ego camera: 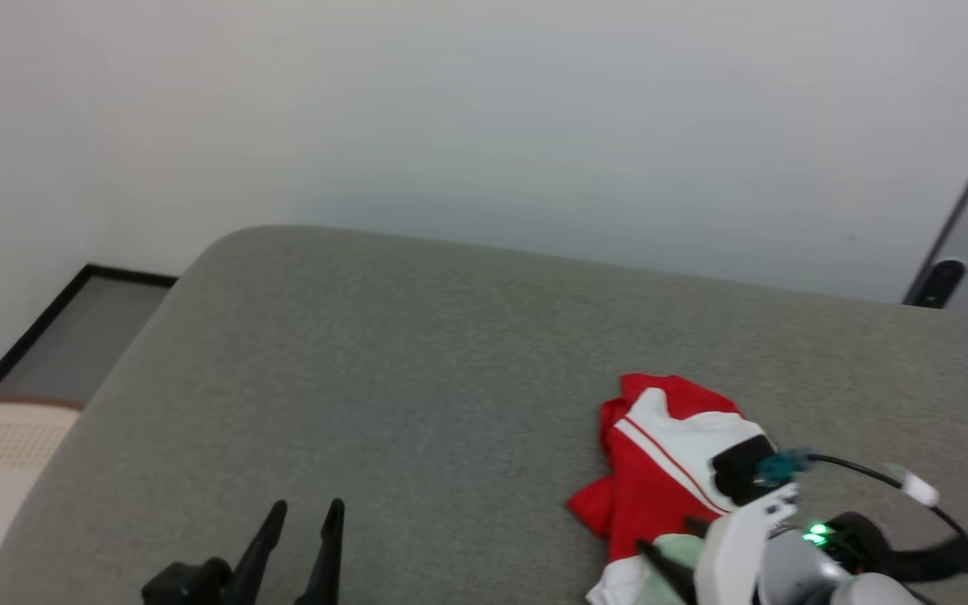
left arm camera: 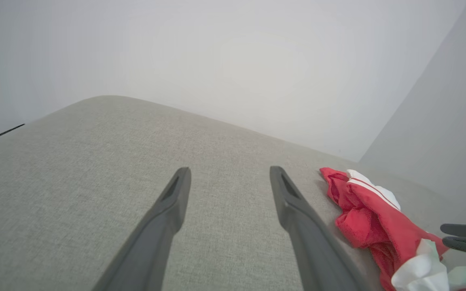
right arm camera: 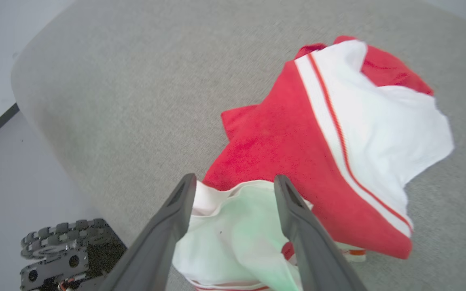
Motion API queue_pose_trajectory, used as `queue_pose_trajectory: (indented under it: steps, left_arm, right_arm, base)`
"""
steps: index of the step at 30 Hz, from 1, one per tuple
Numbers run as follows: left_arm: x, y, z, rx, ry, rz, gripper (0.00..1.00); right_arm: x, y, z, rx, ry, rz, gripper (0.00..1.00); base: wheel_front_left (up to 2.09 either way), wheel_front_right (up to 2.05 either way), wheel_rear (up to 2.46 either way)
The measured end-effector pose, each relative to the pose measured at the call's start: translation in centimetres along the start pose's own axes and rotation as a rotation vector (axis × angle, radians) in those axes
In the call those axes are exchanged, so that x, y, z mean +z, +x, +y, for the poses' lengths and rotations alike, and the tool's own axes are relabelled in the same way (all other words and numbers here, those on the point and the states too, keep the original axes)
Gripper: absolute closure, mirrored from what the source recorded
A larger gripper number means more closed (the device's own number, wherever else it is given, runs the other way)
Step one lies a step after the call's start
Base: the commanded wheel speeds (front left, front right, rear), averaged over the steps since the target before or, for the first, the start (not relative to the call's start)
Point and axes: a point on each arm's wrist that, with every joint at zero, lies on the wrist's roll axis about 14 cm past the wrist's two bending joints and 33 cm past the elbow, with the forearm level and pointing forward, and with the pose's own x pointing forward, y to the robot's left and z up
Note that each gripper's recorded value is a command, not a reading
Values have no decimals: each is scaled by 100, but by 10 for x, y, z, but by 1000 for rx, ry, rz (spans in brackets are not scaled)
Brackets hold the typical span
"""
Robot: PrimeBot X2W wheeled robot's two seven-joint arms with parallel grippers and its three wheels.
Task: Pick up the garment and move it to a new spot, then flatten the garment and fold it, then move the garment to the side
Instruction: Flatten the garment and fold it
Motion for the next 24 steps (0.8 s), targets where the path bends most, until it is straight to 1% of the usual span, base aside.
queue_pose_trajectory:
  steps: [2, 4, 6, 10, 11, 14, 16, 18, 24]
  left_arm:
    - [1, 1, -3, -15, 8, -2, 0]
    - [-2, 1, -7, -29, 14, 6, 0]
    - [-3, 2, -10, -38, 16, 9, 0]
    - [-2, 8, -17, -63, 25, 6, 0]
    - [-2, 9, -22, -76, 30, 5, 0]
    - [1, 13, -31, -109, 47, -2, 0]
    - [2, 16, -37, -135, 66, -6, 0]
    - [2, 17, -44, -159, 81, -7, 0]
    - [11, 19, -59, -219, 135, -33, 0]
  right_arm:
    - [10, -11, -9, -37, -14, -87, 0]
    - [25, -24, -21, -86, -23, -212, 0]
    - [39, -40, -28, -132, -73, -345, 0]
    - [39, -68, -51, -252, -126, -523, 0]
    - [37, -74, -58, -284, -116, -557, 0]
    - [26, -92, -74, -370, -90, -642, 0]
    - [12, -103, -88, -438, -75, -653, 0]
    - [3, -114, -99, -498, -30, -685, 0]
    - [-19, -137, -119, -620, 21, -708, 0]
  base:
    - [0, 0, 0]
    - [0, 0, 0]
    - [0, 0, 0]
    - [0, 0, 0]
    - [0, 0, 0]
    - [0, 0, 0]
    - [0, 0, 0]
    - [0, 0, 0]
    - [0, 0, 0]
